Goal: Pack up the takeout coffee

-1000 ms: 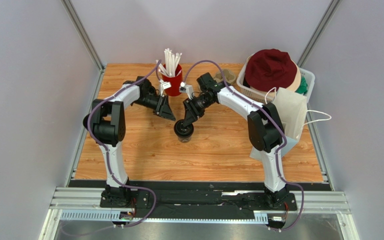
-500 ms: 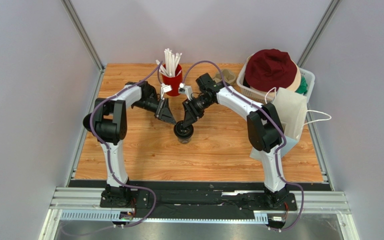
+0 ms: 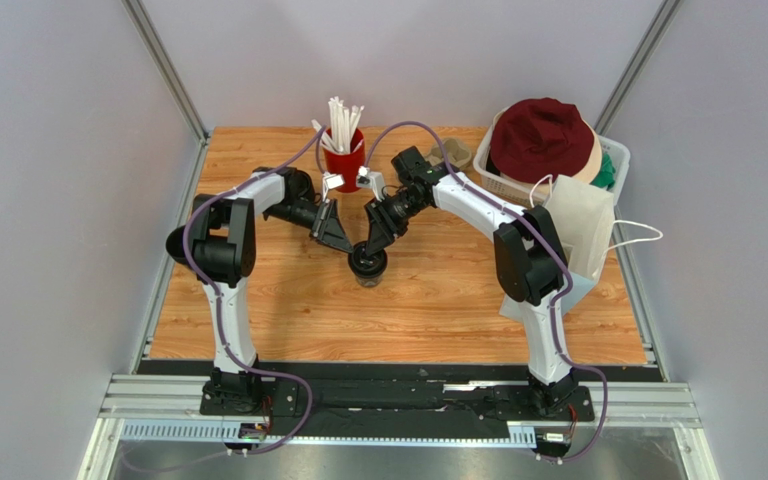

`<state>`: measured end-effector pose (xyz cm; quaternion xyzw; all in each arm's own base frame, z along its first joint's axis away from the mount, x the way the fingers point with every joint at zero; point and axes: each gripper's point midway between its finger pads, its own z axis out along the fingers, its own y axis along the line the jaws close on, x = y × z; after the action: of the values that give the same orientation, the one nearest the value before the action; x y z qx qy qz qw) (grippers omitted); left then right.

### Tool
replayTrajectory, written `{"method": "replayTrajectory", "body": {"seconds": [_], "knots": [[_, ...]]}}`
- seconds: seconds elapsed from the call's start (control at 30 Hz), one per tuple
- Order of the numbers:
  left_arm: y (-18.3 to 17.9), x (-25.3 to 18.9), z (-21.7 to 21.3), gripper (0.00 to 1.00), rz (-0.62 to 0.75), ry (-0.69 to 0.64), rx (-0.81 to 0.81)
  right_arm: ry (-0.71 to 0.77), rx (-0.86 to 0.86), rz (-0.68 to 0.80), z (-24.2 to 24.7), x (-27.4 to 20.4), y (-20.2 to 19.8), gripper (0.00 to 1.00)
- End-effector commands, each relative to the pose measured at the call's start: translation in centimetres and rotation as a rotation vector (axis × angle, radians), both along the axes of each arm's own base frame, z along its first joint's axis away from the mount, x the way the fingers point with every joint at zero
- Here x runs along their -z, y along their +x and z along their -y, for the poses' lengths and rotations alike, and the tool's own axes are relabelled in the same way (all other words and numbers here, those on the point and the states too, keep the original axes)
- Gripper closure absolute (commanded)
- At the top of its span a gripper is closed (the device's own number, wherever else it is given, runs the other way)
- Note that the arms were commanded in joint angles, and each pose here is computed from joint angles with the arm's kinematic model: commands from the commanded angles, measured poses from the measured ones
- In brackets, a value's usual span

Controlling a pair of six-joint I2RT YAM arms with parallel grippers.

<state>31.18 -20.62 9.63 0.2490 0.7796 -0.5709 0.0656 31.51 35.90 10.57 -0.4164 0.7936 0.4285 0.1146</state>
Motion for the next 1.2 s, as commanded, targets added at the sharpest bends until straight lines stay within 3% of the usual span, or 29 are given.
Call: {"method": "replayTrajectory", "body": {"seconds": [0.0, 0.3, 0.57, 0.73, 0.9, 1.17], "knots": [[0.4, 3.0, -0.2, 0.53, 0.079, 0.124, 0.021, -0.156, -0.014, 0.050, 1.0, 4.8, 0.0, 0.58], [0.2, 6.4, -1.8, 0.62, 0.030, 0.301, 0.010, -0.191, -0.021, 0.085, 1.3, 5.6, -0.2, 0.58], [-0.7, 7.4, -2.0, 0.67, 0.029, 0.371, 0.037, -0.231, -0.030, 0.096, 2.0, 7.1, -0.8, 0.59], [0.2, 5.0, -1.1, 0.59, 0.075, 0.287, 0.021, -0.236, -0.031, 0.101, 2.3, 7.4, -1.1, 0.59], [0.8, 0.1, 0.3, 0.39, 0.146, 0.129, 0.017, -0.223, -0.030, 0.130, 2.2, 6.3, -0.7, 0.58], [2.0, -7.4, 1.3, 0.31, 0.306, 0.018, -0.001, -0.204, 0.045, 0.148, 2.1, 4.1, 0.2, 0.58]]}}
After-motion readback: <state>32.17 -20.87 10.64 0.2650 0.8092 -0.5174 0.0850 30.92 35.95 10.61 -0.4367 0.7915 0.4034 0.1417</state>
